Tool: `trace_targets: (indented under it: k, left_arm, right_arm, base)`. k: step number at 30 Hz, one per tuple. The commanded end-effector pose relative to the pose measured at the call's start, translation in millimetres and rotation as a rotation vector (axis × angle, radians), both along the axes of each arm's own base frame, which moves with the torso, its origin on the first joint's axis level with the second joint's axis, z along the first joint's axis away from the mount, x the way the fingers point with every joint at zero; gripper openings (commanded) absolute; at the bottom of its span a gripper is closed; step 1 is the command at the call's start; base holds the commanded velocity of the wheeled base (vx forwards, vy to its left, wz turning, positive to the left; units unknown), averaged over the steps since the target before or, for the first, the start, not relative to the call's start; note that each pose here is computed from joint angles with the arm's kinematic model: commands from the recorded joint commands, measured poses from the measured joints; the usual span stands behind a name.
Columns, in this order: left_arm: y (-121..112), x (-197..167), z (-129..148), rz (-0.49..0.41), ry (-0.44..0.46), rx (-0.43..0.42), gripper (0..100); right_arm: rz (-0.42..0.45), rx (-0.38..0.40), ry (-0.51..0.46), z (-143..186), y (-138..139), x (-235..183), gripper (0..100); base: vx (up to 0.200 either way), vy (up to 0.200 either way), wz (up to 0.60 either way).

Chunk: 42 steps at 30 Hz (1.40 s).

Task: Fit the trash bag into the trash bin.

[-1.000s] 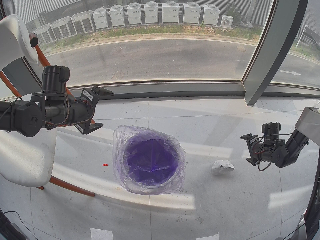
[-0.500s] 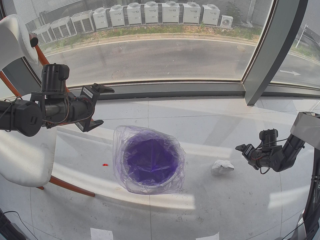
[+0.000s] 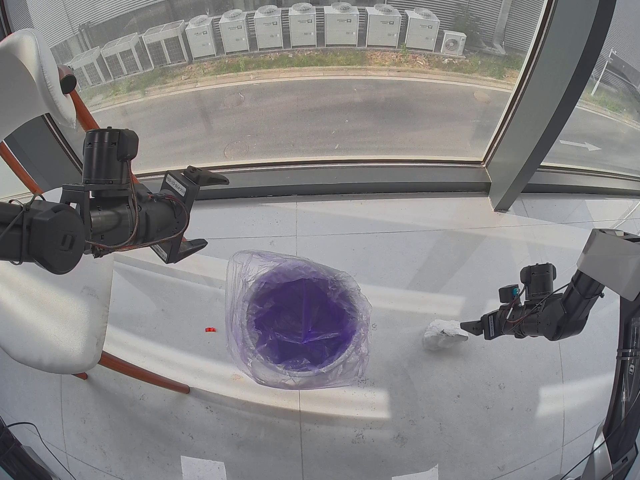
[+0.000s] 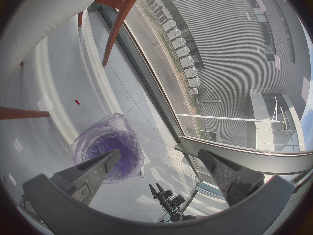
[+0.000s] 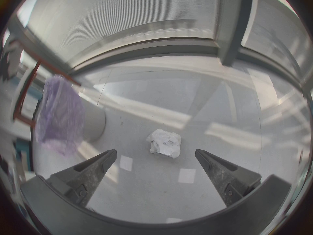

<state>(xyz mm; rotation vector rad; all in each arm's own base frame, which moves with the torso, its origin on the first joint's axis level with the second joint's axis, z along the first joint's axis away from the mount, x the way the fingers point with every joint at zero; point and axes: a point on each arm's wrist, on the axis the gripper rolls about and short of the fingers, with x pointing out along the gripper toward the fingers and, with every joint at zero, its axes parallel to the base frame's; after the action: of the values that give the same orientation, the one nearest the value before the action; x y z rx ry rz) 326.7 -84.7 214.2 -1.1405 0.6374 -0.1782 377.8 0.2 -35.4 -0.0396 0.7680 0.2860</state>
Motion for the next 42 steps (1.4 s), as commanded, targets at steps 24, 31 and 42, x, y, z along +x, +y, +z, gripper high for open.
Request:
trace_targets:
  k: [24, 31, 42]
  left_arm:
    - [-2.1, 6.4, -9.4, -0.031, -0.012, 0.066, 100]
    - [-1.1, 10.4, -17.6, -0.014, 0.011, 0.078, 100]
    - [5.1, 12.7, -15.6, -0.047, -0.012, 0.038, 100]
  right_arm:
    - [0.271, -0.101, 0.279, -20.0, -1.4, 68.8, 100]
    - [0.261, -0.150, 0.351, -22.1, 0.7, 75.9, 100]
    - [0.263, -0.150, 0.349, -22.2, 4.1, 86.1, 100]
  base:
    - [0.000, 0.000, 0.00]
    - [0.000, 0.000, 0.00]
    - [-0.055, 0.000, 0.00]
